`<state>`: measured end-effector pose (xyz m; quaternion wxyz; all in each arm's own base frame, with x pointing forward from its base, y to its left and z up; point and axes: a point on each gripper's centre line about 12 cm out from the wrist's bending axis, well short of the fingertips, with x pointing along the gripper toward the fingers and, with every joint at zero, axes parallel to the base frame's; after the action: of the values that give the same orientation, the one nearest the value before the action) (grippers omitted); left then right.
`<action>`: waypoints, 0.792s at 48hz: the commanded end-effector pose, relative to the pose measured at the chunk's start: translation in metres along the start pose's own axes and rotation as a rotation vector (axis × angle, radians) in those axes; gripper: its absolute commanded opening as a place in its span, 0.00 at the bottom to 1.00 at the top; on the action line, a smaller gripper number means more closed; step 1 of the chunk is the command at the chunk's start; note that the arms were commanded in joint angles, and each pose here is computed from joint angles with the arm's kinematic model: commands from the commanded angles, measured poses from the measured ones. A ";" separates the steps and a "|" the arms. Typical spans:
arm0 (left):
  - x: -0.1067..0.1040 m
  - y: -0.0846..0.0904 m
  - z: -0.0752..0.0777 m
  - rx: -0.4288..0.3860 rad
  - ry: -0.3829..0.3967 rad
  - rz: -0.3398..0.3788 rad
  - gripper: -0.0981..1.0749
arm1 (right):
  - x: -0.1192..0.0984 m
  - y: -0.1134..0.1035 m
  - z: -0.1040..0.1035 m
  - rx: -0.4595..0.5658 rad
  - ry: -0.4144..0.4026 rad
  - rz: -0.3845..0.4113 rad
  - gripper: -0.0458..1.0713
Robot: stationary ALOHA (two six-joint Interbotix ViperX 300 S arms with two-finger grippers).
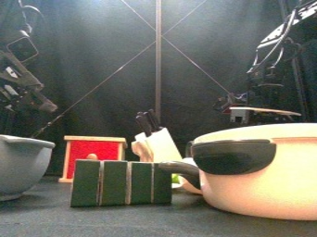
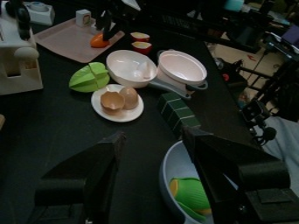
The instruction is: Place carrot bottom on plate
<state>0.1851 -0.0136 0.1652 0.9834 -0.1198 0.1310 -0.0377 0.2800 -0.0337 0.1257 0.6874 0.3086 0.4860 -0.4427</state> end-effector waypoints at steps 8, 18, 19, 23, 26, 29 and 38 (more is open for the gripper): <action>0.002 0.000 0.005 0.000 -0.014 0.000 0.86 | -0.010 0.015 0.009 0.009 -0.020 0.049 0.81; 0.002 0.000 0.003 0.000 -0.004 0.004 0.86 | -0.017 0.024 0.014 0.005 -0.034 0.079 0.81; 0.002 0.000 0.004 0.000 -0.006 0.003 0.86 | -0.017 0.025 0.014 0.003 -0.034 0.081 0.81; 0.002 0.000 0.004 0.000 -0.006 0.003 0.86 | -0.021 0.030 0.013 -0.005 -0.038 0.095 0.81; 0.002 0.000 0.004 0.000 -0.006 0.003 0.86 | -0.025 0.035 0.011 -0.016 -0.042 0.109 0.81; 0.002 0.000 0.003 -0.001 -0.005 0.004 0.86 | -0.029 0.040 0.010 -0.026 -0.047 0.127 0.81; 0.002 0.000 0.004 -0.001 -0.007 0.004 0.86 | -0.046 0.061 0.000 -0.071 -0.059 0.187 0.81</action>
<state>0.1849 -0.0131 0.1640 0.9829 -0.1202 0.1352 -0.0354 0.3199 -0.0040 0.1549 0.7348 0.3110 0.4622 -0.3869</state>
